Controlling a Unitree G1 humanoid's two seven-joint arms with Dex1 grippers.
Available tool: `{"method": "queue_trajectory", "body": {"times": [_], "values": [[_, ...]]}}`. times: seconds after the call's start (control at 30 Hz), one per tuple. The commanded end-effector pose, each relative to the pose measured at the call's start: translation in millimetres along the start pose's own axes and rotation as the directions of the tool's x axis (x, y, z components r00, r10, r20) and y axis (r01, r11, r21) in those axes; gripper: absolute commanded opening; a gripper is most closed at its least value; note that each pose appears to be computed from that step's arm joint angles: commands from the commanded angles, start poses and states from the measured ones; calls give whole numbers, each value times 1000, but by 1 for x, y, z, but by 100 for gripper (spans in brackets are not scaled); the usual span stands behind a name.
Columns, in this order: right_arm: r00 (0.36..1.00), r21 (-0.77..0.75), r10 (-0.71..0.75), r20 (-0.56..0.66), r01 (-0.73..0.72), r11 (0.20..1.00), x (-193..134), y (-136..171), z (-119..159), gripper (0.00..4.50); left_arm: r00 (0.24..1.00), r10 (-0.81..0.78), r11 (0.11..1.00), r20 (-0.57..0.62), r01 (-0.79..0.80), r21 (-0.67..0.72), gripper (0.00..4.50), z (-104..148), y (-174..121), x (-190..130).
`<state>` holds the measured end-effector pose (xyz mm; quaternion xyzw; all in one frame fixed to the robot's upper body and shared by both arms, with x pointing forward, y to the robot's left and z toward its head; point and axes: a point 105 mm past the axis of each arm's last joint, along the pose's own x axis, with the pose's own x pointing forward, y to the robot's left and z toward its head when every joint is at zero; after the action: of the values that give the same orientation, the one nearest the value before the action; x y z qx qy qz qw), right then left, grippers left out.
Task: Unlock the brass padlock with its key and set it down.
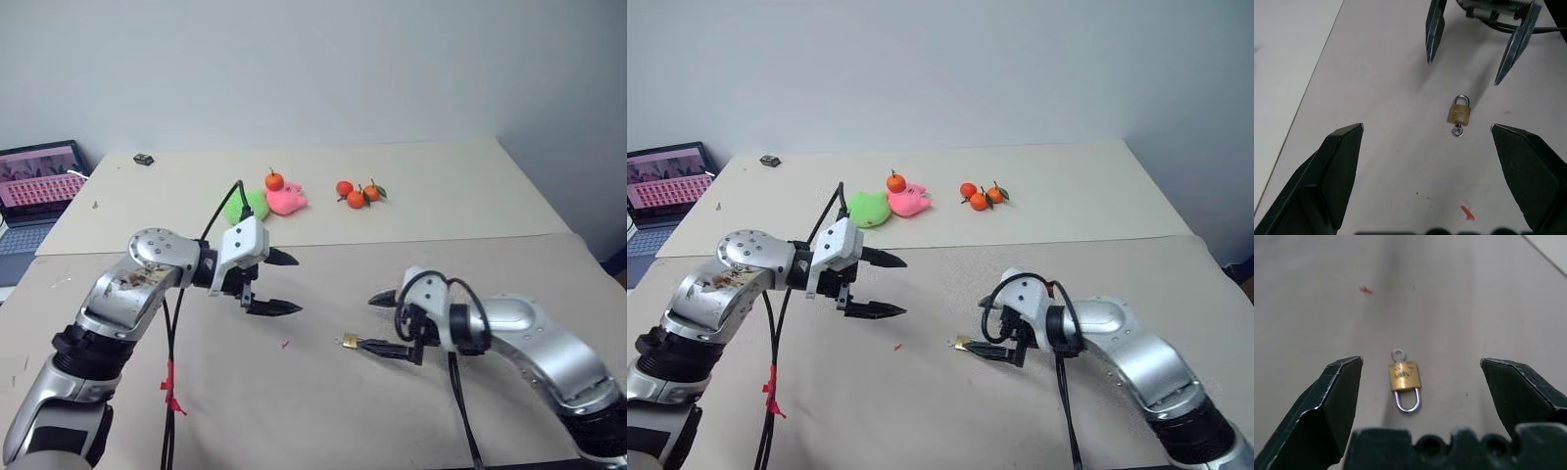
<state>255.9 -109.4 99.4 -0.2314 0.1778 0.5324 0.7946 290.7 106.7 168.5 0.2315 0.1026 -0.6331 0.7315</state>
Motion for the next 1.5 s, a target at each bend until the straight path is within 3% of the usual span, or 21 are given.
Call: {"method": "queue_trajectory", "body": {"times": [0.03, 0.73, 0.87, 1.1, 1.4, 1.5], "values": [[999, -67, -38, 12, 39, 997, 11, -6, -1, 450, 1000, 19, 998, -11, -18, 54, 444, 7, 5, -5], [1000, -35, 24, 3, -24, 999, 30, 13, -14, 450, 998, 39, 998, -46, -37, 45, 444, -4, 10, -13], [1000, -22, 24, -9, -24, 999, 33, 14, -18, 343, 998, 39, 998, -56, -36, 53, 450, -2, 11, -16], [1000, -36, 14, -27, -15, 999, 31, 9, -19, 96, 999, 43, 998, -29, -42, 41, 450, 3, 15, -15], [999, -118, -50, -3, 50, 992, 19, -9, 1, 91, 993, 54, 994, 108, -43, -104, 450, 18, 15, -6], [980, -328, -177, 90, 197, 924, 9, -36, 39, 91, 984, 60, 954, 167, -8, -298, 450, 17, 12, 2]]}}
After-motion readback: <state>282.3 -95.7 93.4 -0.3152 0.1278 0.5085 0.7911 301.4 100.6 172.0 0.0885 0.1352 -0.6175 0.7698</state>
